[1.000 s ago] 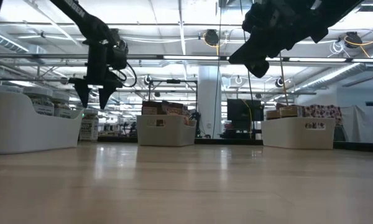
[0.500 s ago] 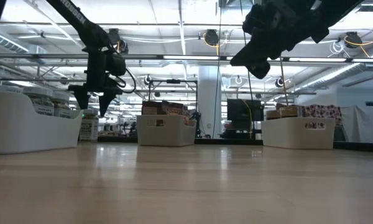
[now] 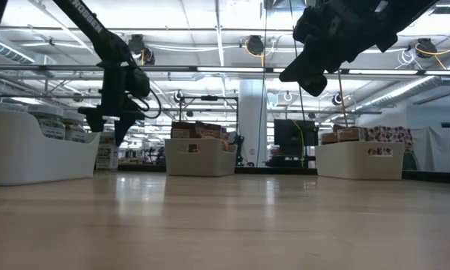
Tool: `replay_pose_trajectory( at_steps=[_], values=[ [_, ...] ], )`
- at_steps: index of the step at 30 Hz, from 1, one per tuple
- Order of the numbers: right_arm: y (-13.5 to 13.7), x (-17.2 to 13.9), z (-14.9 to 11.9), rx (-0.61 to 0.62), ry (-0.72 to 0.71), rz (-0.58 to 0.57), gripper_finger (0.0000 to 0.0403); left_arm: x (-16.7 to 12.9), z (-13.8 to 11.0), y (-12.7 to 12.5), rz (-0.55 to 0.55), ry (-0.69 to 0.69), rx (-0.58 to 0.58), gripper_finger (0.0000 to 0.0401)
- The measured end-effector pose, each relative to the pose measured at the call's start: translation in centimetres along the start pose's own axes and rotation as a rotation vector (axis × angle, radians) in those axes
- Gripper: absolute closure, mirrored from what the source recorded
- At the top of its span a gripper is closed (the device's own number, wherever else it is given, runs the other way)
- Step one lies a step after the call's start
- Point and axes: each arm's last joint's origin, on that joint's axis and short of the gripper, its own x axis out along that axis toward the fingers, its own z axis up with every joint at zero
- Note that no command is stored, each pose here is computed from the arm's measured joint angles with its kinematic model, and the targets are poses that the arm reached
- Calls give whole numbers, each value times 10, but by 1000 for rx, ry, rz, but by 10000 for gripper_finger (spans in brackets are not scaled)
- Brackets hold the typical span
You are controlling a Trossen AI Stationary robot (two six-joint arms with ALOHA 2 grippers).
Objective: Sort spices by type
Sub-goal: Put the white spice bottle into the bottom white bin
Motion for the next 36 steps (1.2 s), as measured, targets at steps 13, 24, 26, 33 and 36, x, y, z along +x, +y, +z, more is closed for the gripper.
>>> replay_pose_trajectory(
  at_steps=[13, 24, 26, 33, 36],
  values=[
    [0, 0, 0, 8, 0, 0, 403, 0, 1, 0, -3, -8, -42, 142],
    [3, 1, 0, 25, 3, 10, 403, -3, -1, -1, -39, 2, -43, 192],
    [5, 1, -1, 20, 6, 19, 403, -8, -4, -3, -53, -3, -36, 192],
    [11, 3, -2, 7, 17, 37, 403, -41, -20, -7, -125, -77, -46, 192],
    [11, 3, -2, -1, 17, 37, 403, -61, -30, -10, -199, -121, -65, 192]
  ],
)
